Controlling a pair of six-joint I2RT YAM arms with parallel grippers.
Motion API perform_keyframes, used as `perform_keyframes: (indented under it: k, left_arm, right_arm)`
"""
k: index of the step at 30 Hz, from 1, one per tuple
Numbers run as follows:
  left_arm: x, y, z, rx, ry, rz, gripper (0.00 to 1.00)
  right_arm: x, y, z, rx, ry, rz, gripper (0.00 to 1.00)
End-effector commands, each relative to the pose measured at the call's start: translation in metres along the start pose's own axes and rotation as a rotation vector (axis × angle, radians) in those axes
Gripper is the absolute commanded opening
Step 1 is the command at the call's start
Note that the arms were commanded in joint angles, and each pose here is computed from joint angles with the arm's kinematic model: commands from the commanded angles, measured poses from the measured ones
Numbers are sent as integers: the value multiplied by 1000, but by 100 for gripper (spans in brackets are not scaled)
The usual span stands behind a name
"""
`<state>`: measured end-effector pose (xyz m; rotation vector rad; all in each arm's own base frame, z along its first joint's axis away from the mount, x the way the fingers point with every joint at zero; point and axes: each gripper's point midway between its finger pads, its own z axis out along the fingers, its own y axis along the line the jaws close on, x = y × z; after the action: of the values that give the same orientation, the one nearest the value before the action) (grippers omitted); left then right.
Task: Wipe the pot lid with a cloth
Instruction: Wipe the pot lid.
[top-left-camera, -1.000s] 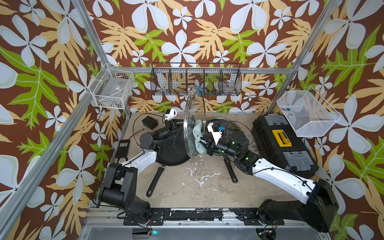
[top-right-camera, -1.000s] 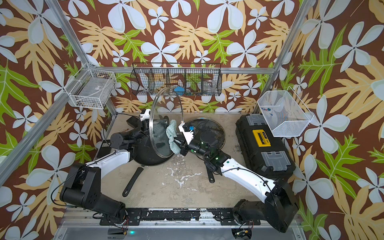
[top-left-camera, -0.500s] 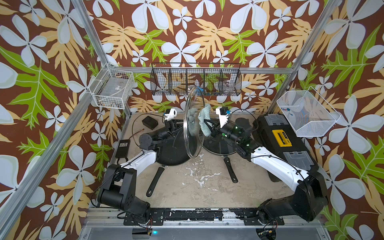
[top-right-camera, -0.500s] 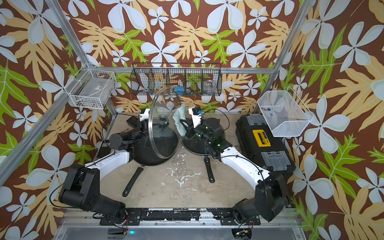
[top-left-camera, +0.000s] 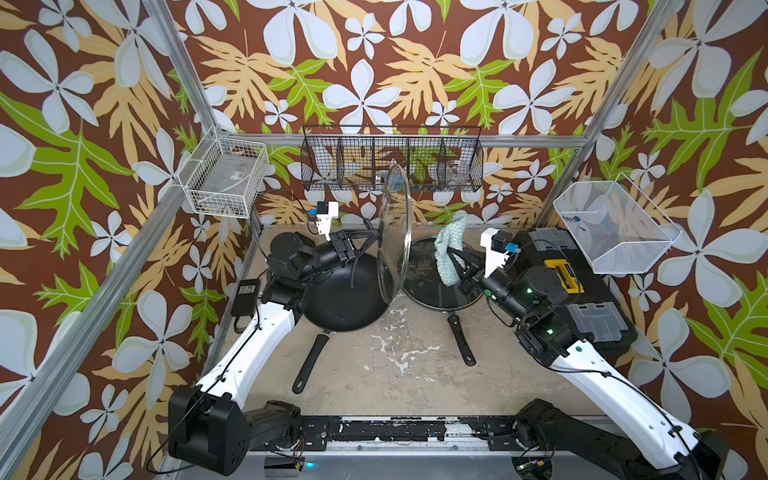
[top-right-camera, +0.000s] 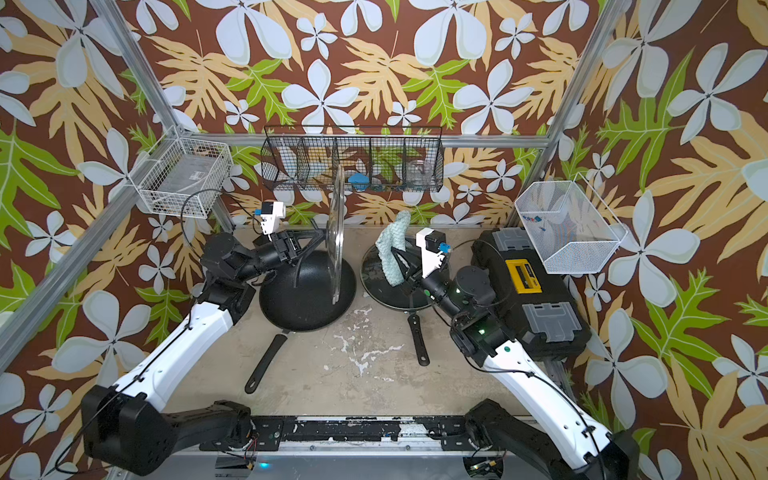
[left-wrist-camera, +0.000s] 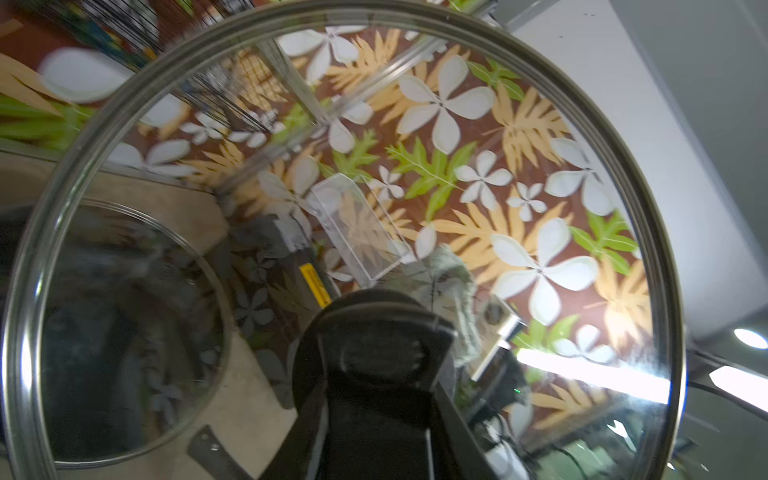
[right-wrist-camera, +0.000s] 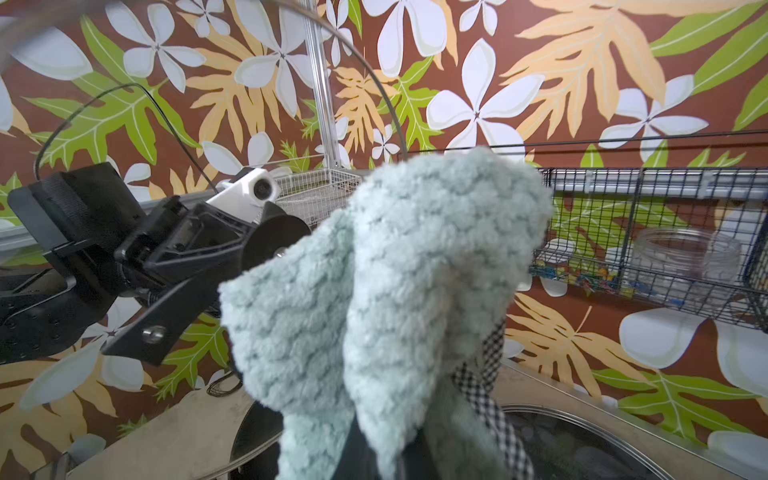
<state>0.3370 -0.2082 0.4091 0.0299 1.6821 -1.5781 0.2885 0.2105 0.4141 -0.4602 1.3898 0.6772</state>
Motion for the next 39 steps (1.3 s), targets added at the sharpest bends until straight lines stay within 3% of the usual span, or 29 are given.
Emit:
perform_keyframes:
  k: [1, 10, 20, 25, 31, 39]
  left_arm:
    - [-14, 53, -19, -324, -91, 293, 0]
    - [-16, 74, -52, -561, -88, 695, 0]
    - [3, 79, -62, -718, -2, 1105, 0]
    - [9, 71, -62, -711, 20, 1294, 0]
    - [18, 44, -59, -586, -35, 1343, 0]
    - [22, 31, -55, -518, -53, 1331, 0]
  right_arm:
    - [-6, 2, -7, 15, 12, -40, 0]
    - [1, 33, 8, -1, 77, -142, 0]
    - [37, 68, 52, 61, 249, -312, 0]
    - [51, 67, 68, 101, 330, -353, 0]
    - [71, 59, 83, 155, 415, -390, 0]
    - [93, 59, 95, 153, 460, -412, 0]
